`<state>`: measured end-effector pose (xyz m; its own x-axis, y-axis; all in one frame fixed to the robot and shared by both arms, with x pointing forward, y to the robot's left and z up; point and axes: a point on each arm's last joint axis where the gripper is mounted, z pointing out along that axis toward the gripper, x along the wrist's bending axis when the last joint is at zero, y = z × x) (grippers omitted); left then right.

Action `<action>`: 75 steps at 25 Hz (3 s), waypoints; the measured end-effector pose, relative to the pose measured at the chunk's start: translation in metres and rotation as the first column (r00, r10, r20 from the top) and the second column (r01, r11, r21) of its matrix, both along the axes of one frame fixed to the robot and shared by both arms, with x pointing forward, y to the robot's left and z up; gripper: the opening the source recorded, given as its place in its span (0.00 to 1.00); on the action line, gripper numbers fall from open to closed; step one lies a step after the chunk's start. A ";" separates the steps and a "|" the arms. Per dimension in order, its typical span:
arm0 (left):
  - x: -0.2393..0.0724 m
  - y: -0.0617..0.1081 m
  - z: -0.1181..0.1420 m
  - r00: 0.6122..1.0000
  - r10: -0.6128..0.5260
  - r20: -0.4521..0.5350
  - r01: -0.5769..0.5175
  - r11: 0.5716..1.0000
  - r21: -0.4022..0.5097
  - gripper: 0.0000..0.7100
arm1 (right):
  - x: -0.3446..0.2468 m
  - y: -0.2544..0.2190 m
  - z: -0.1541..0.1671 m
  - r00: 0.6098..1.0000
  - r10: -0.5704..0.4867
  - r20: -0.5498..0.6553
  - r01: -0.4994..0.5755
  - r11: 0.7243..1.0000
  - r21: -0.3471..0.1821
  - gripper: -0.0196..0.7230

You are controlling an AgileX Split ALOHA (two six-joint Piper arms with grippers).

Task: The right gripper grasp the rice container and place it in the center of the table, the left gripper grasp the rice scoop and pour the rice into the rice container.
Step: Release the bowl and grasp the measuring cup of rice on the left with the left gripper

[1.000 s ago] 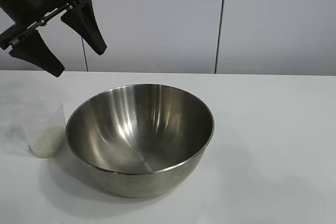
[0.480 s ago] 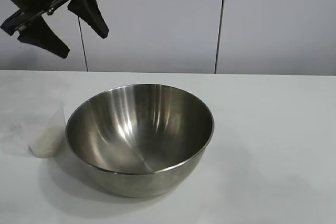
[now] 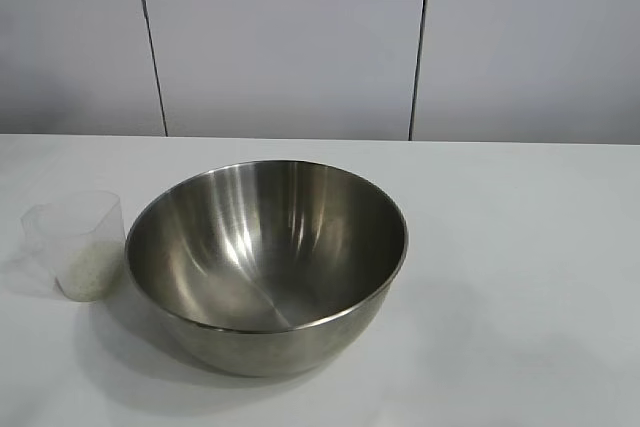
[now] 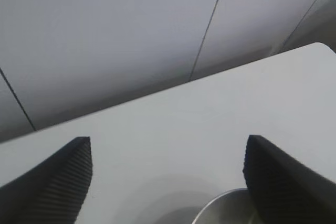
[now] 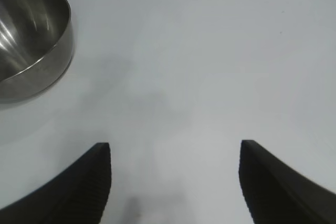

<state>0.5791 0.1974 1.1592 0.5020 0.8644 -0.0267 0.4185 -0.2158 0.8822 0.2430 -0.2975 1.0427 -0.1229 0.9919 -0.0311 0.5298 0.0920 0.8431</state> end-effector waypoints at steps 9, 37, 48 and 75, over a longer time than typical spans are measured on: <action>-0.051 0.017 -0.027 0.980 0.194 0.051 -0.198 0.977 0.076 0.80 | 0.000 0.000 0.000 1.000 -0.001 -0.001 0.001 1.000 0.001 0.66; -0.181 0.091 -0.210 0.958 0.200 0.204 -0.207 0.978 0.010 0.65 | 0.000 0.000 0.000 1.000 0.000 0.000 0.000 1.000 0.000 0.66; -0.145 0.093 -0.276 0.986 0.160 0.055 -0.156 0.986 -0.061 0.71 | 0.000 0.000 0.000 1.000 -0.001 0.000 0.001 1.000 0.001 0.66; -0.085 0.105 -0.307 0.989 0.070 0.131 -0.086 0.989 0.120 0.71 | 0.000 0.000 0.000 1.000 -0.001 -0.001 0.001 1.000 0.001 0.66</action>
<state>0.4937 0.3024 0.8519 0.4253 0.8937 0.1428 0.3259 -0.2984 0.8971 0.2429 -0.2975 1.0426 -0.1223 0.9920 -0.0301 0.5304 0.0910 0.8429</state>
